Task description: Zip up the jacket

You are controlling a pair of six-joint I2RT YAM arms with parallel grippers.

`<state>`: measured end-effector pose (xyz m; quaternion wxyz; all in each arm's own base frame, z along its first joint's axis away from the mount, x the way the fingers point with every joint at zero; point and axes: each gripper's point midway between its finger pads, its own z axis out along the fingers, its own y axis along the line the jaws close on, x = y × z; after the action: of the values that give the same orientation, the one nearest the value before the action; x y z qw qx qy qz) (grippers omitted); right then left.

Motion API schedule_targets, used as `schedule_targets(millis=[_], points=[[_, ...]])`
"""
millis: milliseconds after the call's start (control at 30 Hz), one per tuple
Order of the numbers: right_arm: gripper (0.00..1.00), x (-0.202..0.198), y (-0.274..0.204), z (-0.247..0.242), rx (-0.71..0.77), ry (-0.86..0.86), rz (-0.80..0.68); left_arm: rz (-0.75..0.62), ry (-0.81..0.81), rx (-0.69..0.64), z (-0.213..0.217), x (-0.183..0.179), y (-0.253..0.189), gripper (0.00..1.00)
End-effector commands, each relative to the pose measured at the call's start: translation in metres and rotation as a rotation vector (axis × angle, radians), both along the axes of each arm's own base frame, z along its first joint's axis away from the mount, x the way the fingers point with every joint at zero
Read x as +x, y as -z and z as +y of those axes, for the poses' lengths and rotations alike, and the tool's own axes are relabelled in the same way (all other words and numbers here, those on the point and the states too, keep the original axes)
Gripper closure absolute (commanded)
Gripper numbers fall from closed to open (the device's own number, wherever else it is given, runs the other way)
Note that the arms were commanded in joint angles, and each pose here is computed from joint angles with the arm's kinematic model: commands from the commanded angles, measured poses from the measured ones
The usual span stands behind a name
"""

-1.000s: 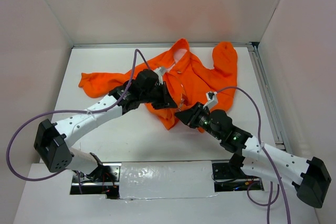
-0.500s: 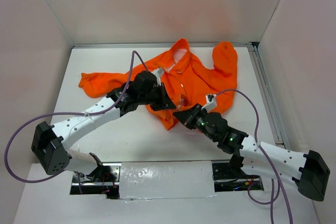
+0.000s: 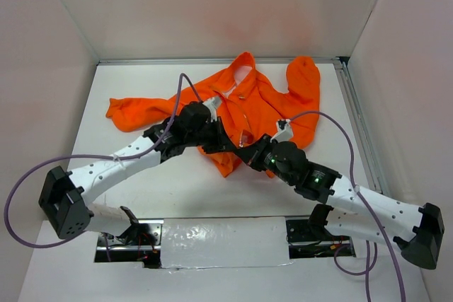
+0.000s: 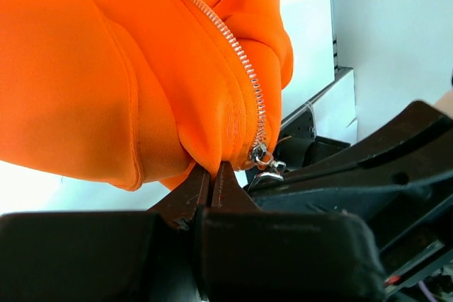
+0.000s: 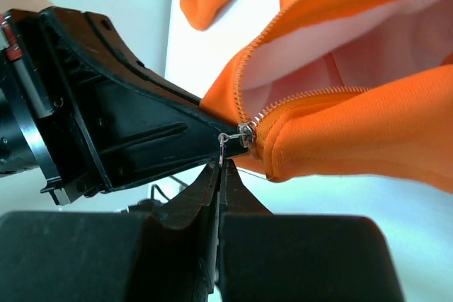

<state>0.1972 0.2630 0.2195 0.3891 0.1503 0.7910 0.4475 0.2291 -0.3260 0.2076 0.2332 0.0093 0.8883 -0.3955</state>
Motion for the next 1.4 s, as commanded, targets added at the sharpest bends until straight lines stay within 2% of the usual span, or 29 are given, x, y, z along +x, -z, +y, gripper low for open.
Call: schedule_targets(millis=[0,100,167,333,467,700,867,1067,1367], points=[[1.0,0.001,-0.036,0.0,0.041,-0.006,-0.02,-0.084,0.044,0.009,0.006,-0.007,-0.001,1.0],[1.0,0.009,-0.037,-0.009,0.053,0.043,-0.003,-0.148,0.087,-0.006,0.006,-0.017,-0.004,1.0],[1.0,0.017,-0.027,-0.021,0.037,0.092,0.058,-0.182,0.1,-0.003,0.006,-0.019,-0.006,1.0],[1.0,0.016,-0.028,-0.02,0.079,0.031,0.067,-0.237,0.192,0.019,0.001,-0.039,0.001,1.0],[1.0,0.024,-0.037,-0.024,0.069,0.02,0.007,-0.202,0.227,0.072,0.001,-0.052,0.019,1.0],[1.0,0.04,-0.023,-0.051,-0.142,0.097,0.006,-0.162,0.241,0.125,0.011,-0.061,0.041,1.0],[1.0,0.059,-0.007,-0.068,-0.23,0.187,0.007,-0.172,0.311,0.137,0.007,-0.065,0.043,1.0],[1.0,0.087,-0.021,-0.078,-0.23,0.255,-0.059,-0.149,0.354,0.136,0.009,-0.075,0.043,1.0],[1.0,0.116,-0.031,-0.095,-0.242,0.313,-0.073,0.043,0.416,0.178,0.032,-0.128,0.072,1.0]])
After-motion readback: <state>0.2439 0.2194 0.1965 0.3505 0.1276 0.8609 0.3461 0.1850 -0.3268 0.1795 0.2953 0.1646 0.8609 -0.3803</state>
